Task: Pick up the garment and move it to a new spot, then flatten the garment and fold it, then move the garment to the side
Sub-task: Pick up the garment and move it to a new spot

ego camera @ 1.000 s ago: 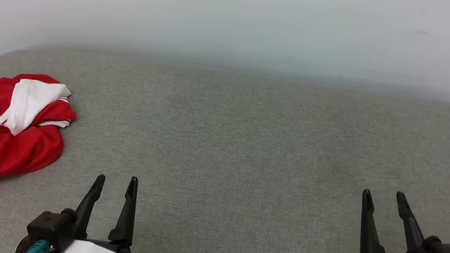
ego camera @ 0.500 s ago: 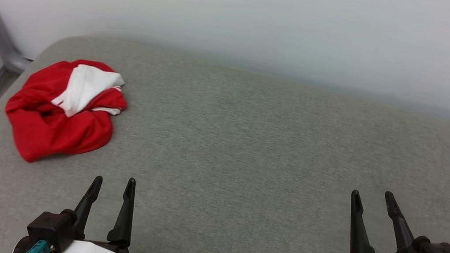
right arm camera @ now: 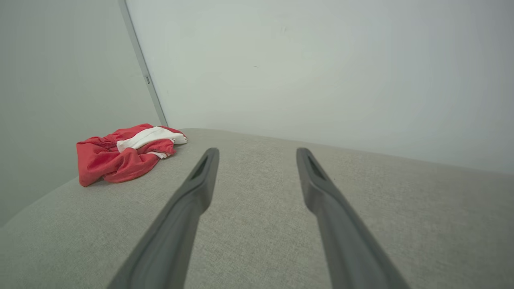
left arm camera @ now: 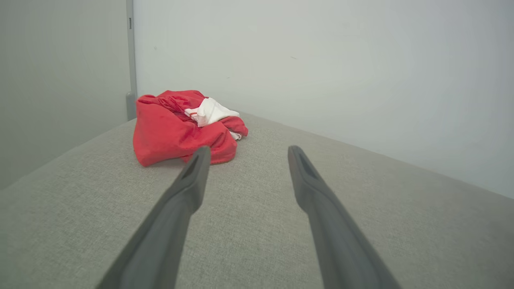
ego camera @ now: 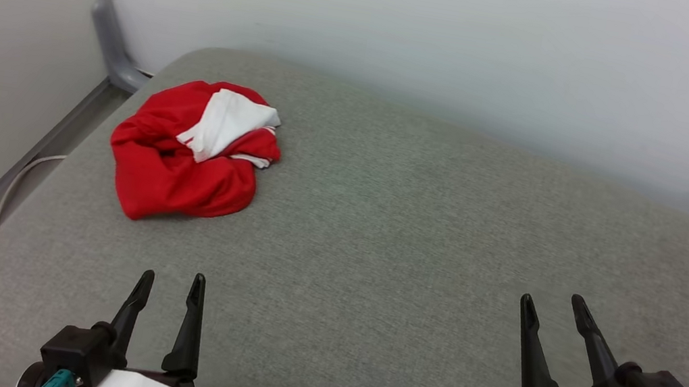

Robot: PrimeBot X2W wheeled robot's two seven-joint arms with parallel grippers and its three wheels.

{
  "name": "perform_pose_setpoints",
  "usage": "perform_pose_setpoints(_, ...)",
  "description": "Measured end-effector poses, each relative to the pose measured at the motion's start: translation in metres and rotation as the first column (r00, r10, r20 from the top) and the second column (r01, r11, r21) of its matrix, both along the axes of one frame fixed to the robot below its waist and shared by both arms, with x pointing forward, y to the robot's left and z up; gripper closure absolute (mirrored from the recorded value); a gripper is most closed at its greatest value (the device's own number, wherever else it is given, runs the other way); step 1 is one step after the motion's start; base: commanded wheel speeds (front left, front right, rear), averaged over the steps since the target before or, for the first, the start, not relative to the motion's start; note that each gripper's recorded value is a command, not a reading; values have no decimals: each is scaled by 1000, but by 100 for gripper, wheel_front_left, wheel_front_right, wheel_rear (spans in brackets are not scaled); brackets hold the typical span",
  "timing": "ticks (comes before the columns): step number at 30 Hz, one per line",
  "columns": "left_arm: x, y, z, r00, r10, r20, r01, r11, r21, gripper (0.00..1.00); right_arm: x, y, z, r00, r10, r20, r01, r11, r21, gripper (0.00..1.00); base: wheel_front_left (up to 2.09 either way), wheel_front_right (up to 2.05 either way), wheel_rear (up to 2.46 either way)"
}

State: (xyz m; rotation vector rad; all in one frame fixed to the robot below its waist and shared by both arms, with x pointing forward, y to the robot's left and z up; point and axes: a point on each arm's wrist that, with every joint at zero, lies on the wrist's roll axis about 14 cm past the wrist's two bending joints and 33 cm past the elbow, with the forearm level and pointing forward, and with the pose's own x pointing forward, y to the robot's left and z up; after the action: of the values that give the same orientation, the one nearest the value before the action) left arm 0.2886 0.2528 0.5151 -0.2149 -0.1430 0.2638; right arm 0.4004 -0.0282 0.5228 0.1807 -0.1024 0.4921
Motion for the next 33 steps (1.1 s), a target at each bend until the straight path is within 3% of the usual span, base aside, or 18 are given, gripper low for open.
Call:
perform_pose_setpoints(11,-14,7,-2,1000,29,-10,-28,999,21,0,-3,26,-4,997,77,-13,-77,997,-2,0,0,0,0)
perform_pose_setpoints(22,-4,5,-3,1000,13,-10,-13,1000,-4,0,0,21,-9,998,61,-22,-61,998,-7,0,0,0,0)
perform_pose_setpoints(28,30,11,1,1000,-14,-8,14,1000,13,0,16,14,-12,999,36,-8,-36,999,-17,0,0,0,0)
perform_pose_setpoints(33,77,34,-16,990,-60,-126,74,991,110,0,33,6,-24,1000,10,-17,-11,1000,-28,0,0,0,0)
